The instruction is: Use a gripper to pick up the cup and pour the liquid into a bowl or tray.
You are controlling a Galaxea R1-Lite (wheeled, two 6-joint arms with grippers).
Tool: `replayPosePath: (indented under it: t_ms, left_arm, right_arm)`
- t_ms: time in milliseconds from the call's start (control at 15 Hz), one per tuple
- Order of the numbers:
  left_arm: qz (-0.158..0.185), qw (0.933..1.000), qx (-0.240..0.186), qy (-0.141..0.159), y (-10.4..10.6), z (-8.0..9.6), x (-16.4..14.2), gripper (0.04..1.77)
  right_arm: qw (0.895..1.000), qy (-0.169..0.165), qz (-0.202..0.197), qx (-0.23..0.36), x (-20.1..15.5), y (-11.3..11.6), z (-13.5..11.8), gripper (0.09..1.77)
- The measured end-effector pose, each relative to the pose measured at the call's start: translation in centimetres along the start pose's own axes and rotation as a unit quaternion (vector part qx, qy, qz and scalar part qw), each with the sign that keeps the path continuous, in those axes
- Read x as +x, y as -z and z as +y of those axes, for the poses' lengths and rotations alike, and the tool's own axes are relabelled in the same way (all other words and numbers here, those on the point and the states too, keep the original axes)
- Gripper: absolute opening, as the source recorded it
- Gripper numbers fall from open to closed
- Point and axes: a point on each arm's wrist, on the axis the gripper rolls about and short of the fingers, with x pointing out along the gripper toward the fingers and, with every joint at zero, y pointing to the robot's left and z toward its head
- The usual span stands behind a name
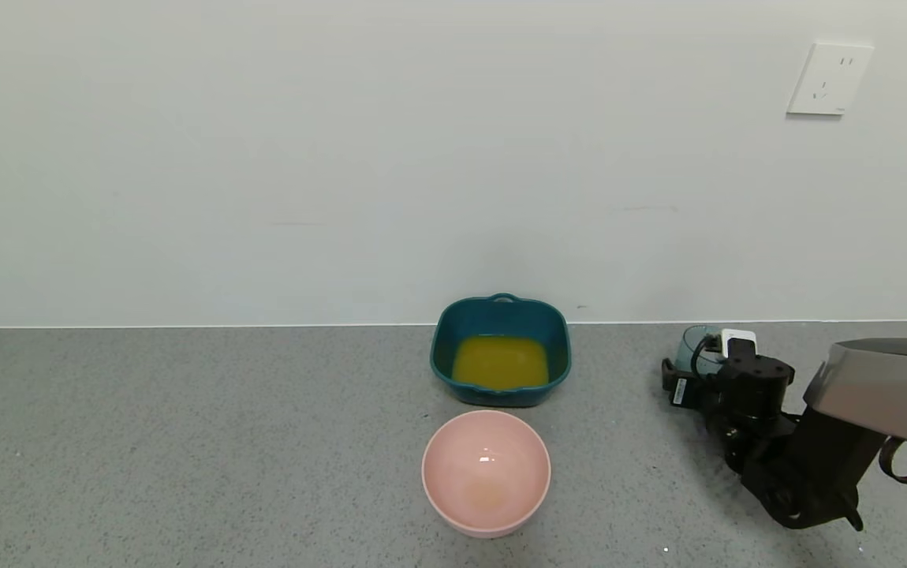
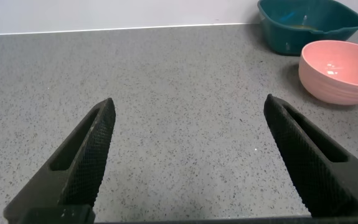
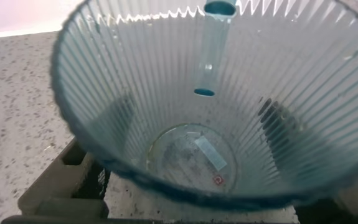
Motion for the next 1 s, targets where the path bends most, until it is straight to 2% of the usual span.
replayPosePath:
  t_ms: [133, 533, 1000]
  left_arm:
    - [0.0, 1.0, 0.0, 0.0, 0.0, 0.0, 0.0, 1.72]
    - [0.0, 1.0, 0.0, 0.0, 0.0, 0.0, 0.0, 1.72]
    - [0.0, 1.0, 0.0, 0.0, 0.0, 0.0, 0.0, 1.72]
  right_arm:
    - [1.0, -0.018, 0.013, -0.003, -0.6, -0.2, -0.3, 1.63]
    - [0.998, -0.04, 0.053, -0.015, -3.5, -1.4, -1.1, 1.67]
    - [0.993, -0.074, 0.089, -0.029, -9.5, -5.8, -1.7, 1.69]
